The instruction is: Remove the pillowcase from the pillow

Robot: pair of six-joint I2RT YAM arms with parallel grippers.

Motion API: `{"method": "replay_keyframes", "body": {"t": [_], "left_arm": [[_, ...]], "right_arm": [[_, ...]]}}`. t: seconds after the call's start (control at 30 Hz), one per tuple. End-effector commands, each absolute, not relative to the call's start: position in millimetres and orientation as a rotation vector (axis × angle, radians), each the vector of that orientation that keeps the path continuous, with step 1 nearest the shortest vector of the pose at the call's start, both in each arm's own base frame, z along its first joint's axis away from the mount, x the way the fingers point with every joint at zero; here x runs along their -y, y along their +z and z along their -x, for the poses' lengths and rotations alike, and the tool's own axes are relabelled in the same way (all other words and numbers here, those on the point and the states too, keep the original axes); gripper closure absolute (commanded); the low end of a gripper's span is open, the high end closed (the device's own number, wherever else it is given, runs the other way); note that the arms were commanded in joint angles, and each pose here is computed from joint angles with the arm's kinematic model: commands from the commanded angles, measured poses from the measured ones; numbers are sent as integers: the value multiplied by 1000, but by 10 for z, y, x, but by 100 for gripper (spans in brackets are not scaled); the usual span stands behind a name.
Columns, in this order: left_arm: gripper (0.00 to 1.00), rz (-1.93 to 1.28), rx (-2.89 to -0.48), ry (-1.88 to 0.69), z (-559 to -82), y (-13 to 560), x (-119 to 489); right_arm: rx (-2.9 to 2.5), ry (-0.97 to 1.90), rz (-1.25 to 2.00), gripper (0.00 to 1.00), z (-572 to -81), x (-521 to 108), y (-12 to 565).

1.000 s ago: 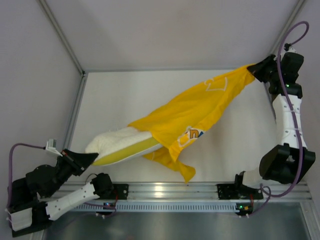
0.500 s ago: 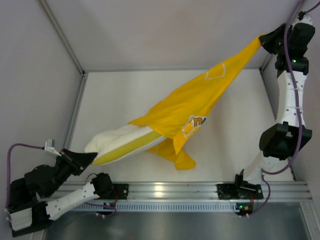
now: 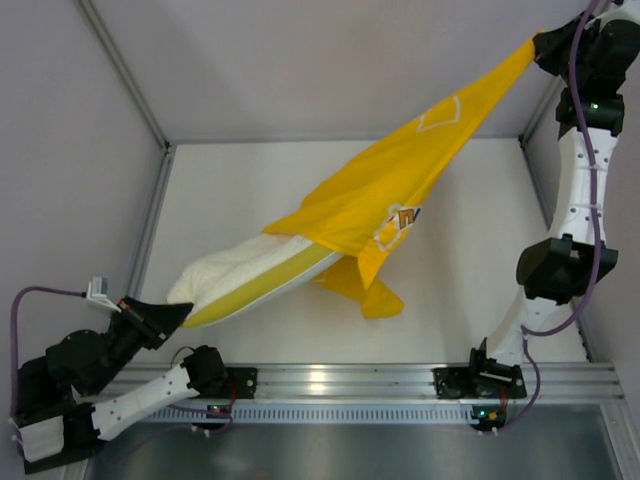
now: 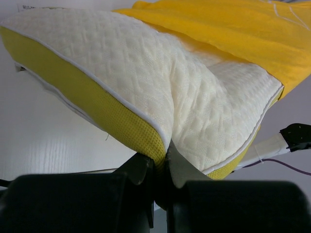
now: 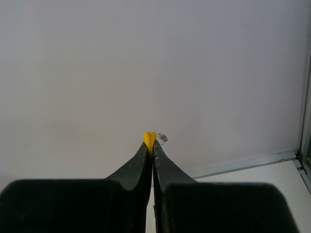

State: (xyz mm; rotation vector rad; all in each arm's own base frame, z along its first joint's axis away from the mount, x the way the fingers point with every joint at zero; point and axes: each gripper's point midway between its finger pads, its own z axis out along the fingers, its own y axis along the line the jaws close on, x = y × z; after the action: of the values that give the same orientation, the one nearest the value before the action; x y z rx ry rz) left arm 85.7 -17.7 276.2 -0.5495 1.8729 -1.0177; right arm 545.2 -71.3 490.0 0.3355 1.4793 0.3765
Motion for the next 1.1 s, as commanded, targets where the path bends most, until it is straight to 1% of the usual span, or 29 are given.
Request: {"method": "replay_keyframes", "body": {"t": [0.0,0.1,0.13,0.17,0.23,0.37,0.5,0.63,0.9,1.07], "left_arm": [[100,476,-1932,-806,-803,2484,-157],[100,464,-1924,-800,-802,2506,-179],[100,465,-1919,-798,-805,2514,-190],[100,464,-1918,-791,-809,2512,-199],[100,459,-1914,-777,-822,2507,-209],[100,456,-1929,-742,-851,2437,-192],[100,444,-1942,-711,-869,2373,-182],[100,457,-1945,-690,-894,2327,-177],[100,486,-1854,-737,-868,2605,-357],[100,491,-1849,-735,-872,2612,-368]], "right_arm": [[-1158,139,-374,100,-5360,1321,5718],[-1103,129,-405,100,-5370,1519,5782],[-1104,127,-410,100,-5440,1568,5728],[-1076,116,-405,100,-5405,1590,5831],[-1063,87,-400,100,-5430,1643,5840],[-998,30,-413,100,-5338,1836,5972],[-973,3,-425,100,-5330,2019,5974],[-955,-86,-431,100,-5267,2188,5993],[-908,-174,-424,100,-5153,2437,6101],[-913,-201,-421,100,-5149,2477,6073]]}}
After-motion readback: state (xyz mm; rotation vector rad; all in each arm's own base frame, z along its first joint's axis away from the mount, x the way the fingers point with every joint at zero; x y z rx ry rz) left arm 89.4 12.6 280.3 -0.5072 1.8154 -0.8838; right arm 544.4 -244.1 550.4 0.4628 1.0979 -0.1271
